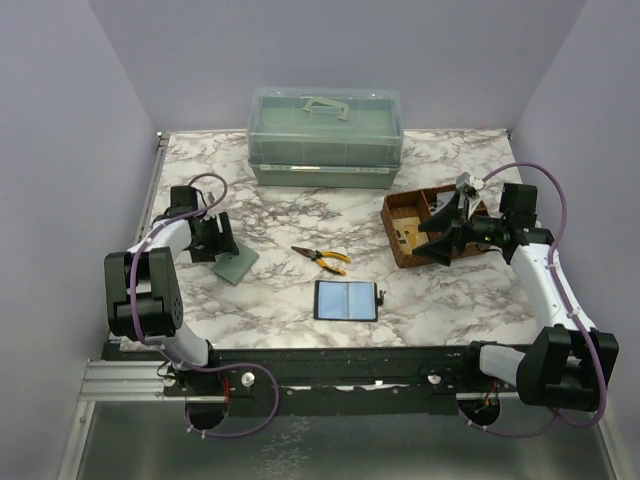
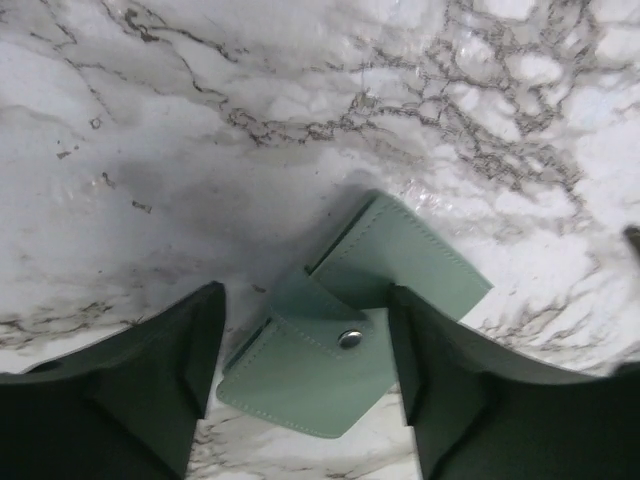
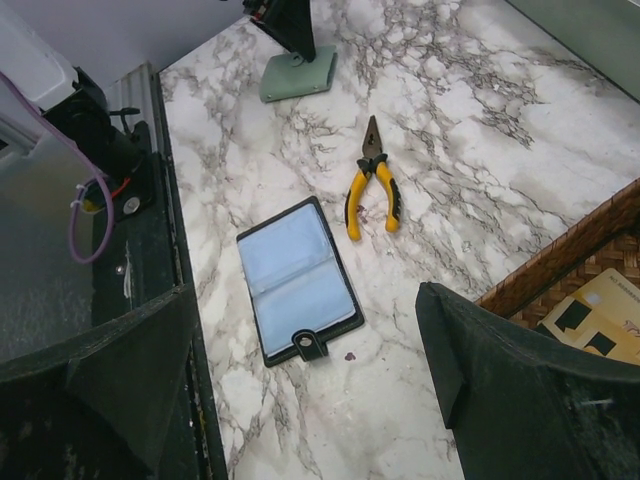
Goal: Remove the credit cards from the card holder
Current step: Move the card holder to the center of the board.
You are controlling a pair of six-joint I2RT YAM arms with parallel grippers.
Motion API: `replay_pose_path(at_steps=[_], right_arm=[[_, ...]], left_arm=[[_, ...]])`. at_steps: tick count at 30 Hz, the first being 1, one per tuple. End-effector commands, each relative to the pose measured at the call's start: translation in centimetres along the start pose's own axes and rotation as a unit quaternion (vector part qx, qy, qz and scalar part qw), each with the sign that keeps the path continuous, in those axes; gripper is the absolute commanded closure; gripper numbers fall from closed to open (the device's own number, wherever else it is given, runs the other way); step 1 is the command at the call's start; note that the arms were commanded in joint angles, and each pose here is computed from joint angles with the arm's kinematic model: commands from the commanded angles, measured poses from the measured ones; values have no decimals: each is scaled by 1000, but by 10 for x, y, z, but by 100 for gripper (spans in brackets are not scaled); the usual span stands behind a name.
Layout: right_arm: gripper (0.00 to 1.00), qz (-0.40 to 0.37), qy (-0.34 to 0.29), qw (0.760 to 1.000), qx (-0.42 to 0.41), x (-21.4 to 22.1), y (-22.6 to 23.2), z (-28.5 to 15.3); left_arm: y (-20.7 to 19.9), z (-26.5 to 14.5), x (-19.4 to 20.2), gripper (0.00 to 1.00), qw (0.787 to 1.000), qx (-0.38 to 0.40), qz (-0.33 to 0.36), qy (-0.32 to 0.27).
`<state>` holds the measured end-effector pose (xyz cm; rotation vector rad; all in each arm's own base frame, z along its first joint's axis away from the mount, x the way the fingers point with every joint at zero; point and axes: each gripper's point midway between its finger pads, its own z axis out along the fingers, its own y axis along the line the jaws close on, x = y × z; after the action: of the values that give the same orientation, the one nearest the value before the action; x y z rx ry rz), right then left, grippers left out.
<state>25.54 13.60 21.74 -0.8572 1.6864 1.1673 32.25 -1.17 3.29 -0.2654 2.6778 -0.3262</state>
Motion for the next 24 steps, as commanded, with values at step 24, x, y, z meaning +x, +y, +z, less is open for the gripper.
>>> replay_pose_path(at_steps=[24], right_arm=[[1, -1, 2, 998, -56, 2, 21, 13]], left_arm=[[-55, 25, 63, 7, 992, 42, -57, 107]])
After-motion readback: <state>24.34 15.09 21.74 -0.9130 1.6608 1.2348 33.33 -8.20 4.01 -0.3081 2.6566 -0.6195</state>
